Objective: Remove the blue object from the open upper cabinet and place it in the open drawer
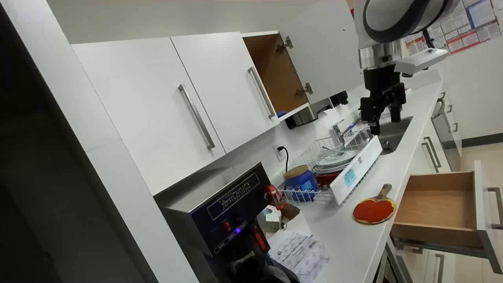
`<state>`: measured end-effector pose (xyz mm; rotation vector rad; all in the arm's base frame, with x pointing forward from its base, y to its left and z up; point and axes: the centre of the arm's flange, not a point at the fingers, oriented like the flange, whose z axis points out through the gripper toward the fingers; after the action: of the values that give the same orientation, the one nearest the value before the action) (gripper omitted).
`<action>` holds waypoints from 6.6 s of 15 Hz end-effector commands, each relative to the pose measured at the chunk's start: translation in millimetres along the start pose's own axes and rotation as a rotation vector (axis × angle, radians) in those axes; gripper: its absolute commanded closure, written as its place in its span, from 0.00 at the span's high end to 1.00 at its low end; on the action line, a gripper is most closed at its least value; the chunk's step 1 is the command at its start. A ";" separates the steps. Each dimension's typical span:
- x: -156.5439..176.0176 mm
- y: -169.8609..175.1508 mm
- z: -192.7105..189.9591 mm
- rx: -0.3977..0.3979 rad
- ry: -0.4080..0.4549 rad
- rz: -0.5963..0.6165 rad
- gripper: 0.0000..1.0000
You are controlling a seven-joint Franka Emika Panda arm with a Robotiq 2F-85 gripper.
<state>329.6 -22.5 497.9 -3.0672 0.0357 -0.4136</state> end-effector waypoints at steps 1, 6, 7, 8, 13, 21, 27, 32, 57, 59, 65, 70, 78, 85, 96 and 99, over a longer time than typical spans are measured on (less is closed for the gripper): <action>0.0 0.0 0.0 0.000 0.000 0.000 1.00; 0.0 0.0 0.0 0.000 0.000 0.000 1.00; 6.6 -1.2 -3.6 -0.015 0.014 0.000 1.00; 17.5 -2.4 -11.0 -0.022 0.050 -0.005 1.00; 81.7 -2.4 -69.1 -0.040 0.354 -0.002 1.00; 133.3 8.3 -113.4 -0.068 0.582 -0.006 1.00; 157.2 10.3 -111.5 -0.073 0.599 -0.004 1.00; 217.8 24.0 -121.8 -0.103 0.670 -0.019 1.00; 394.0 70.3 -61.6 -0.145 0.672 -0.018 1.00; 401.7 78.5 -52.6 -0.133 0.658 -0.011 1.00; 426.9 88.9 -30.5 -0.058 0.615 -0.025 1.00; 442.8 81.8 -22.6 -0.042 0.586 -0.041 1.00; 463.8 65.4 -9.0 -0.045 0.611 -0.056 1.00; 471.2 62.9 13.9 -0.055 0.603 -0.055 1.00; 462.8 65.2 0.5 -0.137 0.609 -0.048 0.29; 447.4 76.7 -19.8 -0.192 0.598 -0.008 0.29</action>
<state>773.6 -109.5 608.3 -2.9311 0.0165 -1.4020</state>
